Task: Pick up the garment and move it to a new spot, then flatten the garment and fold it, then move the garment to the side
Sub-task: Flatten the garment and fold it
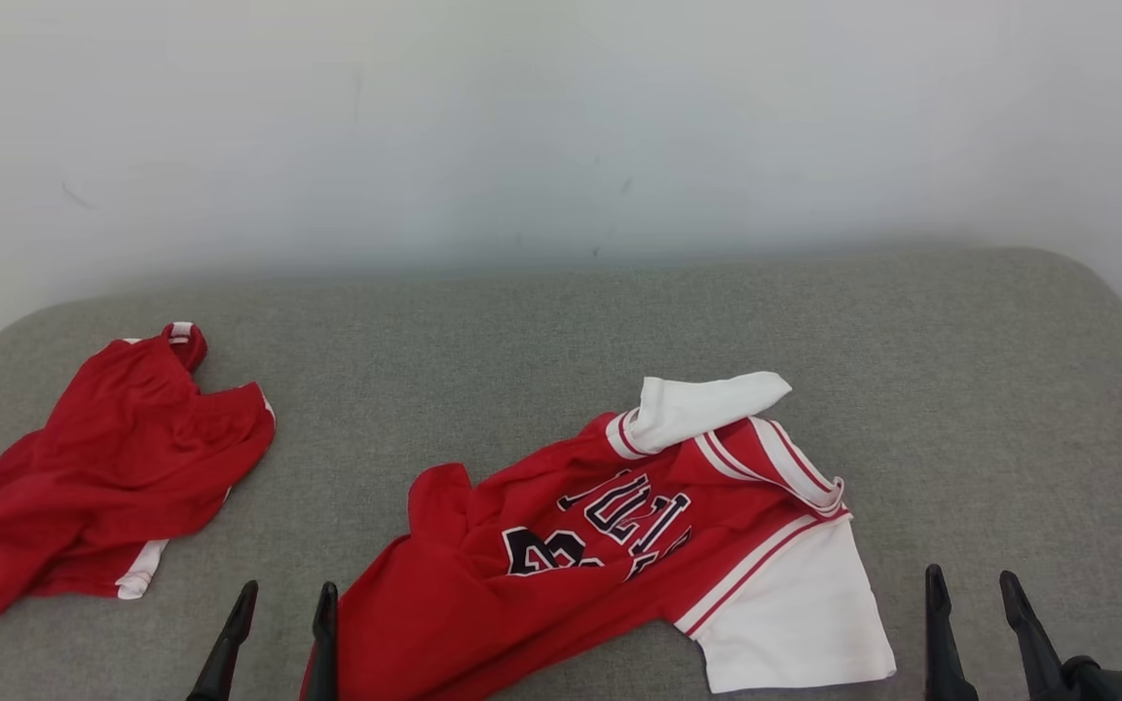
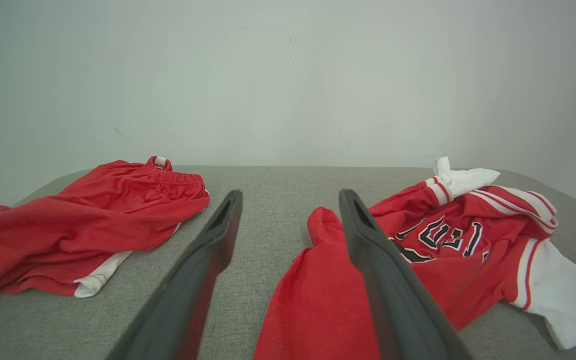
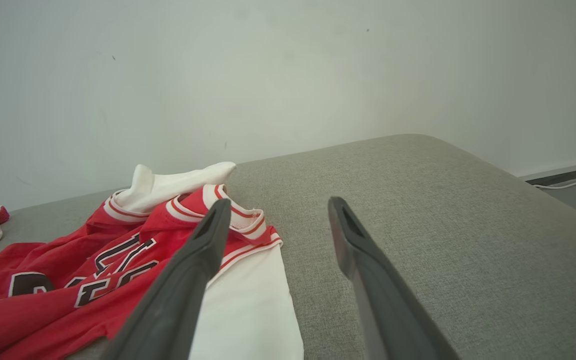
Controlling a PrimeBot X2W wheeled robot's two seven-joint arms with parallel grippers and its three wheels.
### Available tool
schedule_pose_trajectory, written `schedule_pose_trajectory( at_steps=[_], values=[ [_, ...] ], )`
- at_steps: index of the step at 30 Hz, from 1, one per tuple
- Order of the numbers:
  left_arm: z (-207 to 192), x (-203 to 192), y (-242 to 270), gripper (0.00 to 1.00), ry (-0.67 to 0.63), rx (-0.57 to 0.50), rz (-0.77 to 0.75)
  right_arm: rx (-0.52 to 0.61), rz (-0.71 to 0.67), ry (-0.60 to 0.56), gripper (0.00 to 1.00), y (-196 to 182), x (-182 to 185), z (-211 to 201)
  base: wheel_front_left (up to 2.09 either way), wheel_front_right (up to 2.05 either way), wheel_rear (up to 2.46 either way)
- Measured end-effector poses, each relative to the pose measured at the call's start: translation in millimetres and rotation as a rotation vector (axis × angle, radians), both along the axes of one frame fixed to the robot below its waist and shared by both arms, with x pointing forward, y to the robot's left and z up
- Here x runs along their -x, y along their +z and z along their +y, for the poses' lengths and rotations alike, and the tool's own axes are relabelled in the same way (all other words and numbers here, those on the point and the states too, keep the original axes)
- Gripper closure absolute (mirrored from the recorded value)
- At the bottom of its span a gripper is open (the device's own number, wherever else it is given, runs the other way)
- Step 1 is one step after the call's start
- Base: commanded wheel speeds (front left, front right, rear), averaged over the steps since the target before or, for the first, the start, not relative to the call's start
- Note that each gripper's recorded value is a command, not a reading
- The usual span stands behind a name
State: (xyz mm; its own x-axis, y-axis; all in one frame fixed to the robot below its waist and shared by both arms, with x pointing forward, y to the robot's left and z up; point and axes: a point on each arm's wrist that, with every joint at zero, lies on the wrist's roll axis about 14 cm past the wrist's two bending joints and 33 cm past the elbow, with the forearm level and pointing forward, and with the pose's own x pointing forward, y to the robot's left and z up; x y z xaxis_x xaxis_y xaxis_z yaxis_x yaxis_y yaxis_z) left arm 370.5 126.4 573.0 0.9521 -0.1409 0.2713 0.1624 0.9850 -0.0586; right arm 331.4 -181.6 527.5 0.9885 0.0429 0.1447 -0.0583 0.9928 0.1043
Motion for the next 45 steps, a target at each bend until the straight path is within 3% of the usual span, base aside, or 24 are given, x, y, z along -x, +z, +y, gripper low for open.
schedule_pose_trajectory(
  at_steps=[18, 45],
  values=[
    [24.2, 12.3, -4.6, 0.0, 0.052, 0.048, 0.021, 0.009, -0.015, -0.03, 0.0, 7.3, 11.7, -8.8, 0.0, 0.0, 0.0],
    [22.2, 14.1, -13.2, 0.0, 0.045, 0.047, 0.048, 0.006, 0.005, -0.034, 0.0, 0.6, 13.3, -10.3, 0.0, 0.0, 0.0]
  ],
)
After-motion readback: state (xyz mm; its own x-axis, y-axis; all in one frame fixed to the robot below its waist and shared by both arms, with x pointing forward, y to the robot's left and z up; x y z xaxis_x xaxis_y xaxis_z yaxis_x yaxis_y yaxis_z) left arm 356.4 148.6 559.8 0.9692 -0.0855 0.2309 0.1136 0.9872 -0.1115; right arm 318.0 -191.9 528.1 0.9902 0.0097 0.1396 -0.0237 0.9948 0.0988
